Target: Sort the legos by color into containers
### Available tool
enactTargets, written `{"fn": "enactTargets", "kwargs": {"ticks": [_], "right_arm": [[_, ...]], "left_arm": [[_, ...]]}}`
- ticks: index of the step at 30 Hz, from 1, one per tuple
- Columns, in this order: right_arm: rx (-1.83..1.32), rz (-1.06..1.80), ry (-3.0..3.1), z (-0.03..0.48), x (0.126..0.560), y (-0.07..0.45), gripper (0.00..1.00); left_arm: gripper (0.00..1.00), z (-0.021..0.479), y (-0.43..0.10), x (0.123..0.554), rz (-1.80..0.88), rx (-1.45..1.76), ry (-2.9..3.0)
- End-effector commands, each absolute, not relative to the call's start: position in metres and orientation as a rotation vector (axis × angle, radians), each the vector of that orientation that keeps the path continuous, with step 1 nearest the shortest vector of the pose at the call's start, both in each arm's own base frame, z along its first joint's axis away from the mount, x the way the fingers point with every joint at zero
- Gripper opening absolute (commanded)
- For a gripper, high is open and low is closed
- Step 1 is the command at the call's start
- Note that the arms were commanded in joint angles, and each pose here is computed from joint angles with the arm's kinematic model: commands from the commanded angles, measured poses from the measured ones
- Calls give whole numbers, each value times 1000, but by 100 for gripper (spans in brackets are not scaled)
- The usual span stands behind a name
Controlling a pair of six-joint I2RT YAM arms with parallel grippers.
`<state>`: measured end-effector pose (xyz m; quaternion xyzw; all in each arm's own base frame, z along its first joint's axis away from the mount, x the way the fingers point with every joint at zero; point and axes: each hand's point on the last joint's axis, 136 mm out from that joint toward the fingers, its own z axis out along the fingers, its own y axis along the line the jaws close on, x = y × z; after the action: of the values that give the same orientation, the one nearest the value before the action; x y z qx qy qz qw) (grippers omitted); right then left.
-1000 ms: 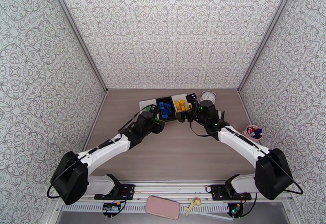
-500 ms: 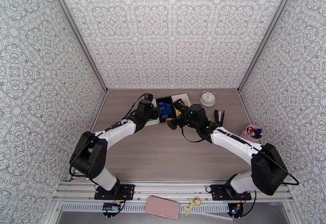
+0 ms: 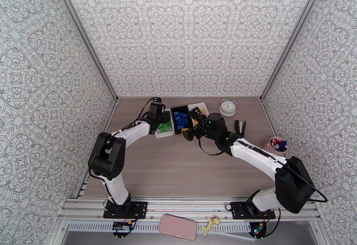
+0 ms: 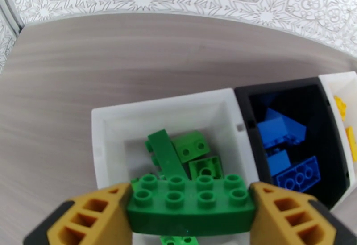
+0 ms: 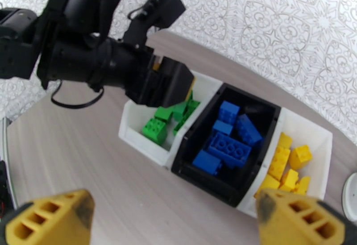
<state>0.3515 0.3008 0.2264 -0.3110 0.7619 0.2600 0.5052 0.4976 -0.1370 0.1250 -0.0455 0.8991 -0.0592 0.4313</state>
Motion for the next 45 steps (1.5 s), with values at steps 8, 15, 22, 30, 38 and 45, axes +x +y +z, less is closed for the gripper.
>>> {"fn": "enactTargets", "kwargs": {"ticks": [8,15,22,30,38,45], "right_arm": [[-711,594,1810,242,359,300,100],[-619,556,1801,245,367,290,100],[-511,434,1784,245,376,264,99],[-299,307,1766,238,387,194,100],[-132,-56,1849,205,392,90,99],[49,-222,1910,163,396,23,100]], "left_arm": [[94,161,-141,502,-195,-117,2151],[100,200,-137,473,-205,-73,2031],[100,215,-112,432,-129,-46,1928],[100,211,-72,369,28,17,1833],[100,180,-34,334,154,-3,1857],[100,169,5,328,286,-98,1812]]}}
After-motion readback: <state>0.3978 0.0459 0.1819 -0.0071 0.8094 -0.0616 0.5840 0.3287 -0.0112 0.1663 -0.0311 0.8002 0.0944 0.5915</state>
